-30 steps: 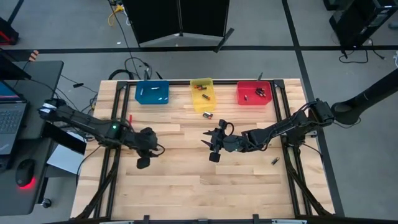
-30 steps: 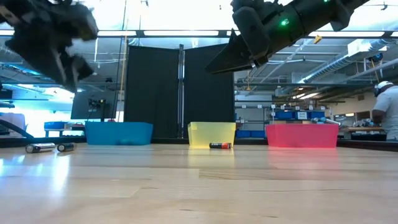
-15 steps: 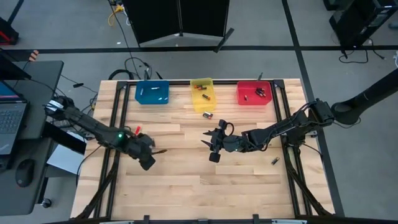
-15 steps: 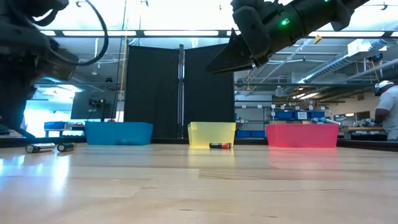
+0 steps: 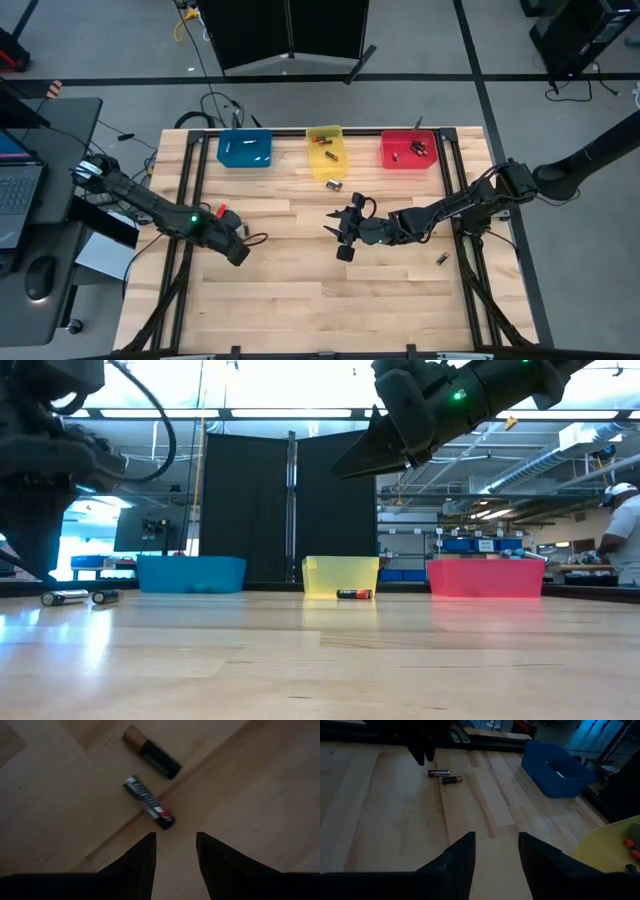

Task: Sort batteries
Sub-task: Put the bottom silver battery into the blue bin

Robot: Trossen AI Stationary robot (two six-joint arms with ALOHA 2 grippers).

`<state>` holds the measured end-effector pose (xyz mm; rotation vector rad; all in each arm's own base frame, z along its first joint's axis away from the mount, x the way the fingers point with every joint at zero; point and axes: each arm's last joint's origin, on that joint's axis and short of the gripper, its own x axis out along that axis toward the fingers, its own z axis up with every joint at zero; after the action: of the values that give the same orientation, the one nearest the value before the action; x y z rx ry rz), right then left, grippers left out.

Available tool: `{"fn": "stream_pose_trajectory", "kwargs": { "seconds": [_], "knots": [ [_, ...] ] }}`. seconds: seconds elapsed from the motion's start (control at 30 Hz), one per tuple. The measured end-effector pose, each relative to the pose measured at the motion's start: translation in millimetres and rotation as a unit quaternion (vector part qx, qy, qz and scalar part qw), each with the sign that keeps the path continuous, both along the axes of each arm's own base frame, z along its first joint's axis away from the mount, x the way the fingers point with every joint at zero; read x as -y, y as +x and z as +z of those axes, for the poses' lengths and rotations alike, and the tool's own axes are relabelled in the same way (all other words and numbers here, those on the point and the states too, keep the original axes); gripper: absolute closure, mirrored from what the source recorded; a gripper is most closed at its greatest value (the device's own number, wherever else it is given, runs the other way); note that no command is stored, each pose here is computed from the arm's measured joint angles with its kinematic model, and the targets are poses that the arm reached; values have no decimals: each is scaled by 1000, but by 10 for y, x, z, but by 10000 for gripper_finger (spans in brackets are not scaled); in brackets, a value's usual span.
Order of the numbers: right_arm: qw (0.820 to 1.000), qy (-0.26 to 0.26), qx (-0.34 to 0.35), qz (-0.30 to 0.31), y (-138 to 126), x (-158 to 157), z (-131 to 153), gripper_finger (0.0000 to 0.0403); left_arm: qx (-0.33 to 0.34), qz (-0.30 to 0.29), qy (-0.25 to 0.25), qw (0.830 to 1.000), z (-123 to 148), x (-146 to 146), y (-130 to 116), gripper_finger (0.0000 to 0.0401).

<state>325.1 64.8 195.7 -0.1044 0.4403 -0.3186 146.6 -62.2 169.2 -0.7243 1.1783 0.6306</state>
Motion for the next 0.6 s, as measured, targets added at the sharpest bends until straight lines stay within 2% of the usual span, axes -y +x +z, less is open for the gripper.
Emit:
{"fn": "stream_pose_trajectory", "kwargs": {
  "seconds": [0.17,0.4,0.6],
  "knots": [
    [1000,0,0,0,0,0,0,242,-20,24,3,999,-143,-37,-82,254],
    [1000,0,0,0,0,0,0,243,22,30,-7,999,-211,-24,-38,254],
    [1000,0,0,0,0,0,1,243,18,33,13,999,-286,-56,-84,254]
  ]
}}
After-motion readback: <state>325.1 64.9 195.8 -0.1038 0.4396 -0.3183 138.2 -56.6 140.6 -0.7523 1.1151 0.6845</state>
